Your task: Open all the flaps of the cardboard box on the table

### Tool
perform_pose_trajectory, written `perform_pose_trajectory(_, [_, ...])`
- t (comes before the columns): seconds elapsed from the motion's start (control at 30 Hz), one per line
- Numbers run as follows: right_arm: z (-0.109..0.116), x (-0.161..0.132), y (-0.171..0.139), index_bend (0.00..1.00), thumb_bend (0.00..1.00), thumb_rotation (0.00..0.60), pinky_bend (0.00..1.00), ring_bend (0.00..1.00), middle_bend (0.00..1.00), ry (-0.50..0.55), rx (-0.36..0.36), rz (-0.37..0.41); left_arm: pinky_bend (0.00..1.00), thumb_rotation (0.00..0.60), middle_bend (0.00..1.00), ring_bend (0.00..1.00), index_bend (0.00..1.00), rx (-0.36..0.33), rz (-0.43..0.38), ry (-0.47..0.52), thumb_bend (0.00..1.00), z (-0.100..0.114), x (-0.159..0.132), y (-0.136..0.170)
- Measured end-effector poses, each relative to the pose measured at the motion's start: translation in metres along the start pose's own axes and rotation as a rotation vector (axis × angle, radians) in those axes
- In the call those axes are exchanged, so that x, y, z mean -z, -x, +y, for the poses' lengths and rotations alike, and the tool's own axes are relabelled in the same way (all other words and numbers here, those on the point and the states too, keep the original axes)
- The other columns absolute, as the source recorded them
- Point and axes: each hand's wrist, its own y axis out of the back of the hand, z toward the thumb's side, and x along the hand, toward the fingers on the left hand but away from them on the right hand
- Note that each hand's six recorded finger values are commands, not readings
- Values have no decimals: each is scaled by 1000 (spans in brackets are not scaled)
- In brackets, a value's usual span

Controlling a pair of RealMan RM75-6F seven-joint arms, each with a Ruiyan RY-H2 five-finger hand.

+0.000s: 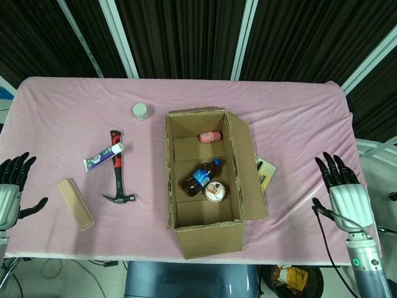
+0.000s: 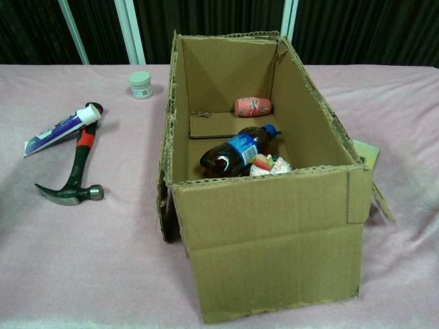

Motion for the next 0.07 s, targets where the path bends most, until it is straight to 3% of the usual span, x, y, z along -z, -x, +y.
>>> perform_pose_trajectory(0.07, [-2, 7, -10, 0, 283, 600, 225, 0, 0, -1, -1, -6, 0, 600, 0, 0, 0, 2, -1, 1, 164, 0, -1, 1])
